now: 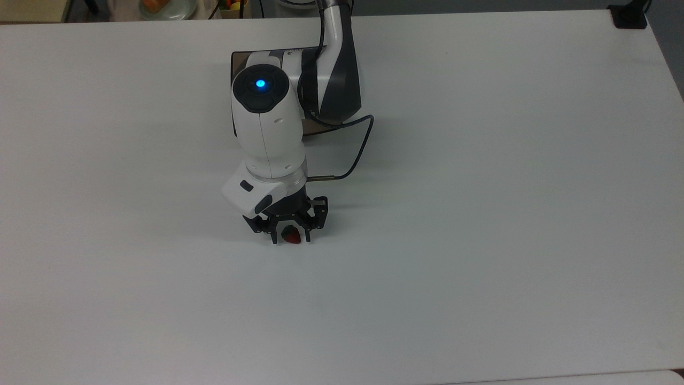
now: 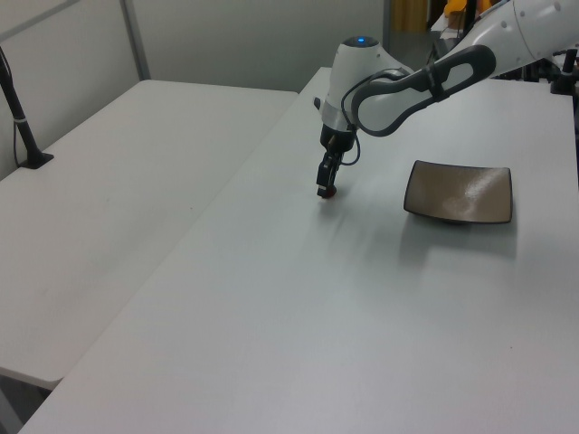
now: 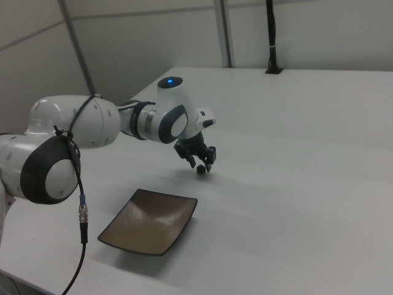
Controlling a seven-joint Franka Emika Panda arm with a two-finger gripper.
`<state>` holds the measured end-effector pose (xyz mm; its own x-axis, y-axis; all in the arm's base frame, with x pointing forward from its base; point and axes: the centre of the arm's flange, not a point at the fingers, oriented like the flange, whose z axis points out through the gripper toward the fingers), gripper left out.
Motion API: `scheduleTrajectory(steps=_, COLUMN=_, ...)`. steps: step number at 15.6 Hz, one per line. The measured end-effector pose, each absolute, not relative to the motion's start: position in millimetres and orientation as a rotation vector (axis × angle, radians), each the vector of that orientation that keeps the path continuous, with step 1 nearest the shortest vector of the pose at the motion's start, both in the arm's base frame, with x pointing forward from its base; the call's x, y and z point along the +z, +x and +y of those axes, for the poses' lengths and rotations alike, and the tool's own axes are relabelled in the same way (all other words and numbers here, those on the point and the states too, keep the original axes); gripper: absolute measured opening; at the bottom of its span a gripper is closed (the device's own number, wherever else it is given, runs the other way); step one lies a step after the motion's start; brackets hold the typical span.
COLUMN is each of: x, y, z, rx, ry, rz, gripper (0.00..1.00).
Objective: Strawberries on a ceramic plate
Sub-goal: 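Close the gripper on the red strawberry, then lift the strawberry and carry it over the brown square plate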
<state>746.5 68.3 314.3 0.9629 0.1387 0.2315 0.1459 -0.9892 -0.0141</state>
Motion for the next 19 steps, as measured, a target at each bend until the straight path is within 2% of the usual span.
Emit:
scheduleTrajectory(steps=2, x=314, y=746, z=70, rx=-0.36, ry=-3.087, rz=-0.24, gripper=0.42)
scheduleTrajectory(steps=5, x=315, y=746, z=70, rx=-0.362, ry=-3.088, rz=-0.264, gripper=0.33)
scheduleTrajectory(steps=11, x=317, y=746, z=71, rx=-0.367, ry=-3.088, rz=-0.268, gripper=0.33)
scheduleTrajectory(steps=13, x=332, y=746, z=71, rx=-0.384, ry=-3.086, rz=-0.269, gripper=0.33)
scheduleTrajectory(steps=15, x=356, y=741, z=70, rx=-0.355, ry=-3.088, rz=-0.271, gripper=0.33)
scheduleTrajectory(steps=19, x=427, y=719, z=68, rx=-0.29, ry=-3.094, rz=-0.275, gripper=0.33)
